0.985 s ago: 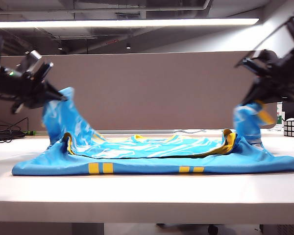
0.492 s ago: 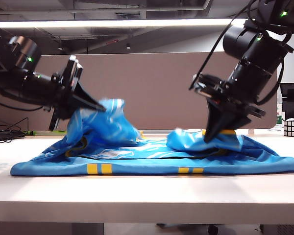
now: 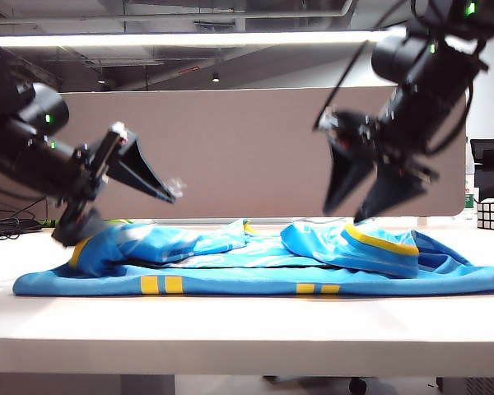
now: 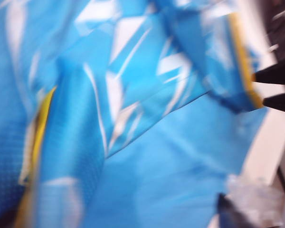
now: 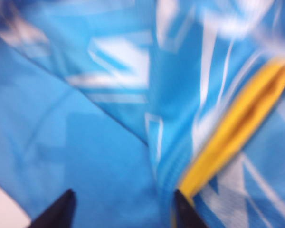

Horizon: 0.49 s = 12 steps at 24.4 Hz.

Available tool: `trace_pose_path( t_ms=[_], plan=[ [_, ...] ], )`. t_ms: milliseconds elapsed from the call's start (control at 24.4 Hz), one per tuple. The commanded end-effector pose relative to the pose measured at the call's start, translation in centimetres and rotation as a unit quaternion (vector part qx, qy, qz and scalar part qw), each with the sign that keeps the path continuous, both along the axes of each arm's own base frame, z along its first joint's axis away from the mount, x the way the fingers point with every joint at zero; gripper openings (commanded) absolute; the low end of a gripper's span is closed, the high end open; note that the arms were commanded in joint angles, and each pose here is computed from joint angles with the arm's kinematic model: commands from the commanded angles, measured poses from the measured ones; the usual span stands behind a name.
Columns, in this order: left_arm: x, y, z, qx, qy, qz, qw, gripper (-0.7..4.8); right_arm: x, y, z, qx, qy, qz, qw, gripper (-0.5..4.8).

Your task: Fold the bottom side of the soccer jersey horizontally towards the center, about one-third of the way, then fold the sleeve back towards the center, creating a straight line along the edge of the the soccer jersey, and finally fold the bottom of the soccer jersey up towards the top, creating a neat rectangle.

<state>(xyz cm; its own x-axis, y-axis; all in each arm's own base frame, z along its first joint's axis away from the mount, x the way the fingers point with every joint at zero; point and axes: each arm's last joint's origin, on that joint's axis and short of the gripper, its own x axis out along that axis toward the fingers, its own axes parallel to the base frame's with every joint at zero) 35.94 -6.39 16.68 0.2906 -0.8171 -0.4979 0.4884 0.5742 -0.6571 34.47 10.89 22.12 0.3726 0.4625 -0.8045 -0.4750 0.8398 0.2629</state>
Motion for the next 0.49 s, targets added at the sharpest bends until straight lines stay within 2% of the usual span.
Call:
trace_pose_path(
  t_ms=[41, 123, 246, 410, 492],
  plan=[
    [-0.2, 0.8, 2.9, -0.008, -0.044, 0.016, 0.999, 4.61, -0.6, -0.9, 3.6, 0.015, -0.047, -0.026, 0.998, 2.82],
    [-0.6, 1.8, 4.5, -0.002, -0.063, 0.036, 0.997, 4.61, -1.3, -2.0, 5.5, 0.013, -0.070, -0.051, 0.996, 2.82],
    [-1.5, 4.1, 6.6, 0.010, -0.074, 0.078, 0.994, 4.61, -2.6, -4.7, 7.3, 0.017, -0.065, -0.093, 0.993, 2.83],
    [-3.5, 7.5, 8.0, 0.030, -0.035, 0.137, 0.990, 4.61, -4.7, -8.4, 8.0, 0.024, -0.035, -0.148, 0.988, 2.84],
    [-4.4, 8.8, 7.8, 0.033, -0.006, 0.157, 0.987, 4.61, -5.6, -10.1, 7.6, 0.058, -0.017, -0.169, 0.984, 2.84]
  ],
)
